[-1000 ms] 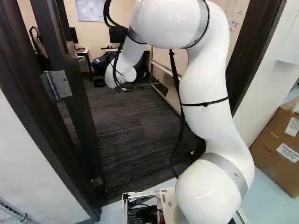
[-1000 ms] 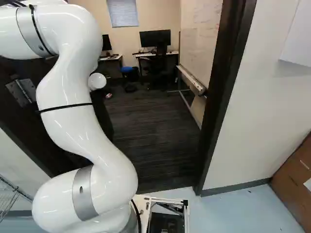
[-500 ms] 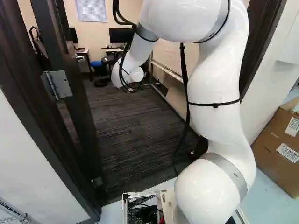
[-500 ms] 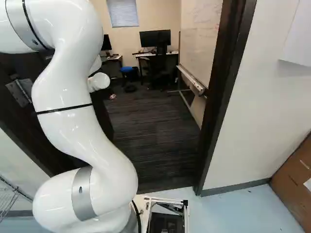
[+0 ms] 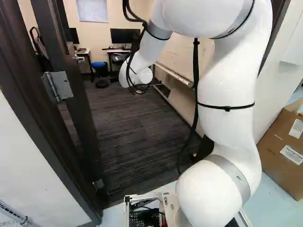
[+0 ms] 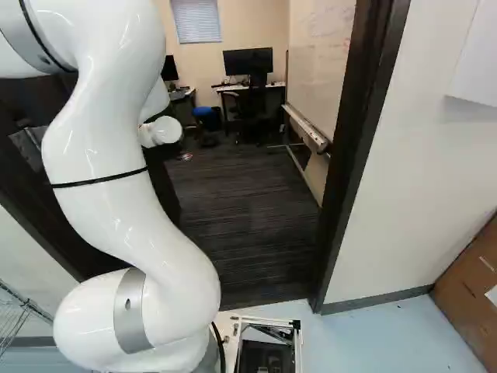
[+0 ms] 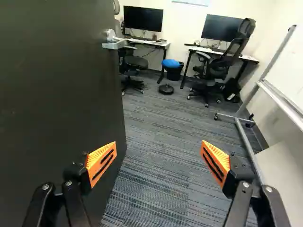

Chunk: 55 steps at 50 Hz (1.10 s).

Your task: Open the door and move inside

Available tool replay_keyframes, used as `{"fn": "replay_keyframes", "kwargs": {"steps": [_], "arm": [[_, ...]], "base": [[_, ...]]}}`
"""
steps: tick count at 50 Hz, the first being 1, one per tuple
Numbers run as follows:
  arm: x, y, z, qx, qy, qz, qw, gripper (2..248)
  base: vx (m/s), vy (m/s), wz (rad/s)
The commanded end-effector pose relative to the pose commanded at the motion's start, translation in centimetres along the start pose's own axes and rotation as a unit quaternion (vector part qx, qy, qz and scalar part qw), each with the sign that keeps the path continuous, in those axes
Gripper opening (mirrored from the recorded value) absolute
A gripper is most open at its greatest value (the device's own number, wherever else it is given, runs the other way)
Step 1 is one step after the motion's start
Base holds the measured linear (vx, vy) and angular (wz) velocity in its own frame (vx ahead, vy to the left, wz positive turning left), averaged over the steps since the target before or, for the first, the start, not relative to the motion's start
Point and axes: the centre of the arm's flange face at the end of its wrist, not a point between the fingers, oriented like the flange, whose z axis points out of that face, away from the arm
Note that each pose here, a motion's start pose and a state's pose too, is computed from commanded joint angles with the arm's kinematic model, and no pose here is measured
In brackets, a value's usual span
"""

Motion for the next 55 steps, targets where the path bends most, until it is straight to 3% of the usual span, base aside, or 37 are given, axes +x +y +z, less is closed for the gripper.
{"fn": "replay_keyframes", "kwargs": {"steps": [18,34,55], "arm": [[-0.8,2.6,-2.3,-0.043,-0.006,0.040,0.9982,247],[-1.5,4.8,-4.4,-0.083,-0.009,0.077,0.9935,247],[-2.1,6.2,-5.9,-0.102,-0.011,0.087,0.9909,247]], "base": [[0.000,0.000,0.000],[0.000,0.000,0.000],[0.000,0.000,0.000]]}}
